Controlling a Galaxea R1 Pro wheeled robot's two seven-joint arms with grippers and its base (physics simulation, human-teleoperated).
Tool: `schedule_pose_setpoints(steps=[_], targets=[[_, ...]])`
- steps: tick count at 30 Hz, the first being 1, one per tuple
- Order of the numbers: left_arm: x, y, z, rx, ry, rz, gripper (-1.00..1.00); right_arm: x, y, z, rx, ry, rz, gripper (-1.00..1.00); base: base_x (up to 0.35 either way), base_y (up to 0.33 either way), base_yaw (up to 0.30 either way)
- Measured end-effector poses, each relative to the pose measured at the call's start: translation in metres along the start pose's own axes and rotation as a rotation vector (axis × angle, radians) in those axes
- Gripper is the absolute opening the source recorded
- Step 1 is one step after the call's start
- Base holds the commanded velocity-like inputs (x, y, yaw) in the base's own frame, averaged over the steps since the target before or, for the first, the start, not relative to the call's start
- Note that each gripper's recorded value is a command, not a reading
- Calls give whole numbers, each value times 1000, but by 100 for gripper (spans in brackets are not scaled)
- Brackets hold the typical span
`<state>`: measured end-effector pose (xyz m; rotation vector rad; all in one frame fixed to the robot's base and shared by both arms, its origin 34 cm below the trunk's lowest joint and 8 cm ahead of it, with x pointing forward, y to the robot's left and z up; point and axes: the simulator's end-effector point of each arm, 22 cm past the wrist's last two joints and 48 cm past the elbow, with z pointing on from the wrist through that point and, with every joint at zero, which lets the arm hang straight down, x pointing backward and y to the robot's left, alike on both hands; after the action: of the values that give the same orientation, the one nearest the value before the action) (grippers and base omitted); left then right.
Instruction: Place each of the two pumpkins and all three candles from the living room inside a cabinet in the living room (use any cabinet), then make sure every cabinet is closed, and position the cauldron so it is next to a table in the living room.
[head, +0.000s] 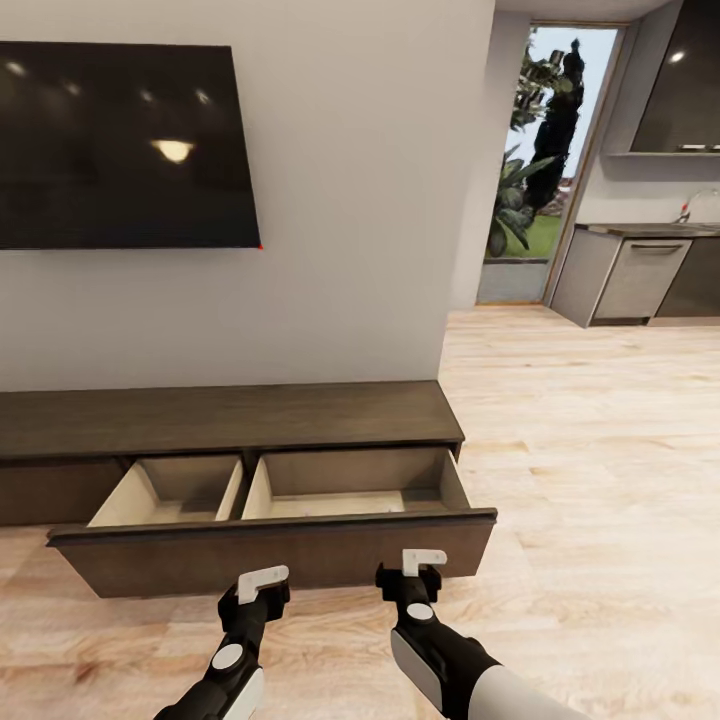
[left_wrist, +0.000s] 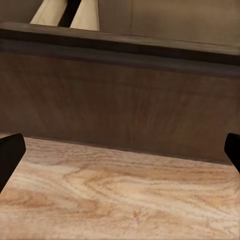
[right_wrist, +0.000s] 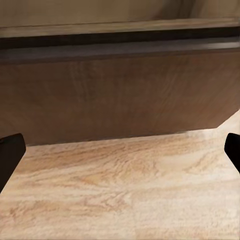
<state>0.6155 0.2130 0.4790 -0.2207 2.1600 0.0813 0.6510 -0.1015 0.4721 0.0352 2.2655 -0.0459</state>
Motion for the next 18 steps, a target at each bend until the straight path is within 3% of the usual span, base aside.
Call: schedule_pose_setpoints(steps=[18], targets=[[32, -7, 11, 20, 0, 18, 100, 29, 1, 15, -1, 0, -2, 100, 0, 0, 0]])
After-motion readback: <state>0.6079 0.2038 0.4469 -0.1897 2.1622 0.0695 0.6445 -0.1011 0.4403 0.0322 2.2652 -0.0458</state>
